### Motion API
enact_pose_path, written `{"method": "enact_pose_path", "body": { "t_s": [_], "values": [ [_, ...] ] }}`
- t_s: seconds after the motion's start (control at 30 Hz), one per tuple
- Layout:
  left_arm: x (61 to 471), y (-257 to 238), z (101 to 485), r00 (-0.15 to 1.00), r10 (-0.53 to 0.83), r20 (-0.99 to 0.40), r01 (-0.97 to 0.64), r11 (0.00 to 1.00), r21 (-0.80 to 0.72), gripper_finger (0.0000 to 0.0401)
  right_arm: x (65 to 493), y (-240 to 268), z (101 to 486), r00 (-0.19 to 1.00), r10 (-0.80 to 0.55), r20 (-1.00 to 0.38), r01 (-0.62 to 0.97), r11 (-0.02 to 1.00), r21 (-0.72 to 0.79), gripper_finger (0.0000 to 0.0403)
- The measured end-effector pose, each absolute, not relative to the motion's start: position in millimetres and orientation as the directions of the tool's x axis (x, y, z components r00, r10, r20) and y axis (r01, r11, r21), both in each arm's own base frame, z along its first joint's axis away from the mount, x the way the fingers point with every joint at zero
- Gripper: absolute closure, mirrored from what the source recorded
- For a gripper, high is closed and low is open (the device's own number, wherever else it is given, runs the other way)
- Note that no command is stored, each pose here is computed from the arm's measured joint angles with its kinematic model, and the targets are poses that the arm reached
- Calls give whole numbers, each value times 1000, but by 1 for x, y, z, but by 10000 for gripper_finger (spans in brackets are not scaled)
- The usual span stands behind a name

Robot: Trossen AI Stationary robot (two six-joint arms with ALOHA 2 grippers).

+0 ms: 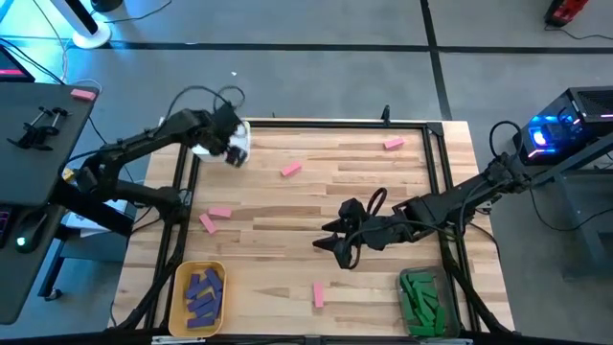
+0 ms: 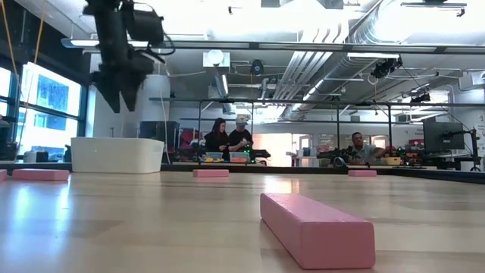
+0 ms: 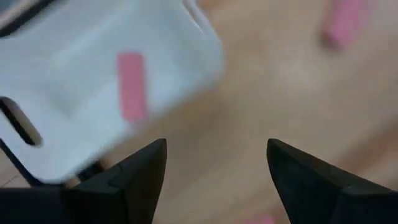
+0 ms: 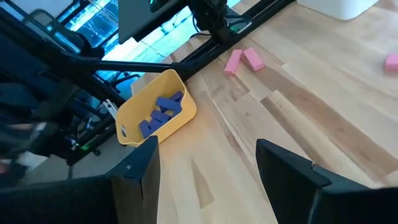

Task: Sort blocks
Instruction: Put the pink wooden block into the white bin

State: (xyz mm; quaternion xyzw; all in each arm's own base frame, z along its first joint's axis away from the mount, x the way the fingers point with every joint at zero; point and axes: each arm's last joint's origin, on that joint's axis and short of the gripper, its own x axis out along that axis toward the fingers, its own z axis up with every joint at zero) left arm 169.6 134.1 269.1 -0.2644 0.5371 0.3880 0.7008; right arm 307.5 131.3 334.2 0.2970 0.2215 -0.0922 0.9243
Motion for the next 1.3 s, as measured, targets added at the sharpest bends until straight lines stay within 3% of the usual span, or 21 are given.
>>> {"method": "enact_pose_path", "body": {
  "t_s": [0.2,0.37,0.57,0.97,1.17,1.3],
  "values": [
    [181,70,256,63,174,-983,-579,809,106,146,308,131,334,885,-41,-464,287,833,473,202],
    [177,30,219,-26,50,-998,-406,912,57,146,308,131,334,885,-41,-464,284,837,467,202],
    [167,18,183,-201,34,-979,-422,899,119,146,308,131,334,886,-41,-463,286,833,473,202],
    [183,16,157,-257,-11,-966,-206,978,44,146,311,128,337,897,-47,-440,287,819,497,202],
    [189,17,135,-369,8,-929,-211,973,92,146,311,127,337,897,-49,-439,297,803,517,202],
    [195,18,124,-376,5,-927,-251,962,107,146,311,127,337,899,-77,-432,320,788,526,202]
  ]
}}
